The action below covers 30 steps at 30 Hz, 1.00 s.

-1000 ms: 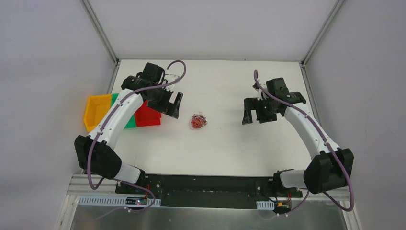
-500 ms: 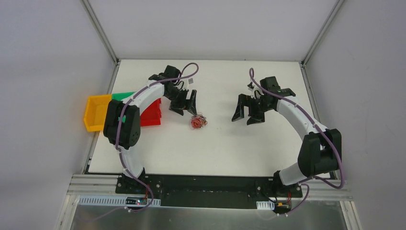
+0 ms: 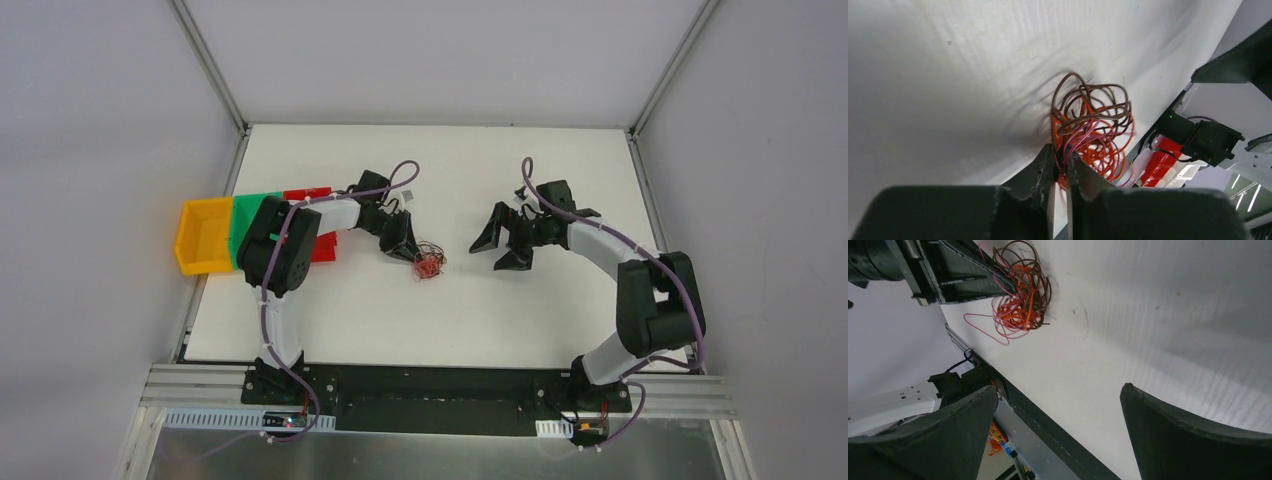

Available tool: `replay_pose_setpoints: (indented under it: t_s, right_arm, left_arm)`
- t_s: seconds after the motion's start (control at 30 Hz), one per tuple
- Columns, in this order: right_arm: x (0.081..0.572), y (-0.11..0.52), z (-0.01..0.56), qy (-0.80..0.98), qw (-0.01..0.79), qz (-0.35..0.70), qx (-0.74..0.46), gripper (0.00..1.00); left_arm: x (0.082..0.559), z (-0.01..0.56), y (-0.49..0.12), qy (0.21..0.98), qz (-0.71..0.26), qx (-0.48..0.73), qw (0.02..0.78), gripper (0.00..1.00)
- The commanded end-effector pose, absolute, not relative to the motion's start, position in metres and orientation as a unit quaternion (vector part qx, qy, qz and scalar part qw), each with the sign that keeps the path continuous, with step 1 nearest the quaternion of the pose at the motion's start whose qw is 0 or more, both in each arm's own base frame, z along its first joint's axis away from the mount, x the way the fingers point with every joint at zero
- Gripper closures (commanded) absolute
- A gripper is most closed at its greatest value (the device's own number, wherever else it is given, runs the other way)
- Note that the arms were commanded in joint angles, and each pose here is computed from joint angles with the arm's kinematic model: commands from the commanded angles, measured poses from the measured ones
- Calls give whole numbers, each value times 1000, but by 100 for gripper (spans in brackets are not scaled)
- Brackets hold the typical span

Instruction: Untangle the cables

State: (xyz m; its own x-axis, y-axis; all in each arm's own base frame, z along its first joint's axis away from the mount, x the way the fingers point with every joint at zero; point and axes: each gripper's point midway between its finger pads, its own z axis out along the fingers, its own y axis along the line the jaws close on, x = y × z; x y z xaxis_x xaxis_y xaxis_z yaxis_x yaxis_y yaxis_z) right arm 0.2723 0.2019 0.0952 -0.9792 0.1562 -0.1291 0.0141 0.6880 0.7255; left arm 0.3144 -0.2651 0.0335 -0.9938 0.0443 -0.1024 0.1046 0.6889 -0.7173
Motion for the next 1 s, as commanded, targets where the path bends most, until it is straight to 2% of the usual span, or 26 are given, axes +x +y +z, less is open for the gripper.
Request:
replay_pose_setpoints:
  t_s: [0.0,0.33,0.63,0.7,0.87,0.97]
  right_arm:
    - [289,218,106,889,104,441,61,1]
    - [295,247,107,873,126,468,47,4]
    - [311,254,67,887,124,443,44,16]
    - [312,260,71,876,125,464,43,33]
    - [312,254,75,881,121,456,38,100]
    - [317,229,68,896,136,417,65,100]
  left_arm:
    - [319,68,-301,881,-470,11,58,100]
    - [317,123,-331,848,-523,26,84,100]
    - [305,142,-337,826,-556,44,81,100]
    - [304,147,-339,821,-564,46,79,100]
    - [302,162,-341,811,-577,56,78,100]
    - [296,170,-336,812,-573,69,83,100]
